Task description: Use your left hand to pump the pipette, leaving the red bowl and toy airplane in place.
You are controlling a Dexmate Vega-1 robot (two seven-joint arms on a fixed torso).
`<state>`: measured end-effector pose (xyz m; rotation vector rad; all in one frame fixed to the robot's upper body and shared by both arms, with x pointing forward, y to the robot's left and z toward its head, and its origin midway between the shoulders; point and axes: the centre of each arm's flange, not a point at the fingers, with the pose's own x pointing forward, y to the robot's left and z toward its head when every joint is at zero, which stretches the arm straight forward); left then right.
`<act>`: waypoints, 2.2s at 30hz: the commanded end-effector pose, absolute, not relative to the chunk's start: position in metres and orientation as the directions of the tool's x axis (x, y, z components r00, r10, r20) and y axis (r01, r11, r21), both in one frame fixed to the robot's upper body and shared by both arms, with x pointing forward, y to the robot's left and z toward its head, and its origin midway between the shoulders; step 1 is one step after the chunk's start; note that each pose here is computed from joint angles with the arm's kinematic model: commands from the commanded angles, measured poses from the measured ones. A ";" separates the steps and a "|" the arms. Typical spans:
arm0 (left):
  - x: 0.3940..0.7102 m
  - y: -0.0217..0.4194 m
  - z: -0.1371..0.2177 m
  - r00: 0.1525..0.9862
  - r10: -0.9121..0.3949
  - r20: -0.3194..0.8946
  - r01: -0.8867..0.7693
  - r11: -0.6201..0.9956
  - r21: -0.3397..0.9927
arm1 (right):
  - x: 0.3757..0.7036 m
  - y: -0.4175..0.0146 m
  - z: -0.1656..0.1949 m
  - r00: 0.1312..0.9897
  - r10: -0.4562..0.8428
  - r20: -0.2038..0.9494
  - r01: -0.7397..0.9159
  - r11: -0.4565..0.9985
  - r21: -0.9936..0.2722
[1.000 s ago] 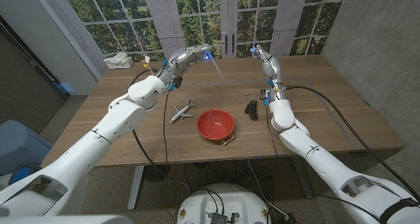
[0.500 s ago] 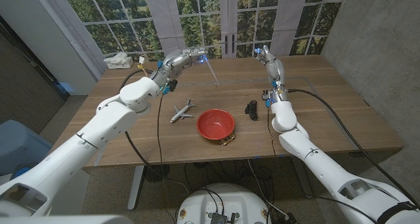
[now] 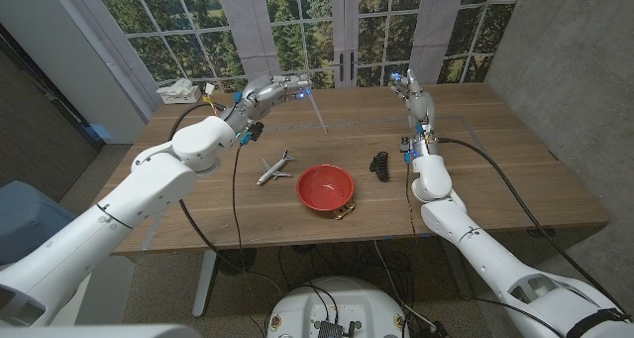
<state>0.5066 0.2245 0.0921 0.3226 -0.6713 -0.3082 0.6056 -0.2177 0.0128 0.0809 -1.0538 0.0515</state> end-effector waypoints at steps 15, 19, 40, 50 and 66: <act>0.468 0.221 0.093 0.759 -0.396 0.516 0.080 0.845 0.529 | 0.602 -0.237 0.003 0.481 -0.049 0.875 -0.200 0.966 0.164; 0.464 0.220 0.093 0.757 -0.392 0.523 0.052 0.834 0.550 | 0.601 -0.240 0.002 0.480 -0.054 0.875 -0.213 0.961 0.176; 0.456 0.218 0.091 0.732 -0.395 0.556 -0.070 0.767 0.637 | 0.597 -0.250 -0.001 0.481 -0.064 0.875 -0.311 0.920 0.239; 0.457 0.213 0.087 0.714 -0.410 0.567 -0.122 0.725 0.678 | 0.598 -0.253 0.000 0.493 -0.047 0.869 -0.370 0.893 0.258; 0.458 0.211 0.080 0.683 -0.437 0.585 -0.160 0.692 0.704 | 0.602 -0.250 0.001 0.497 -0.045 0.867 -0.392 0.879 0.270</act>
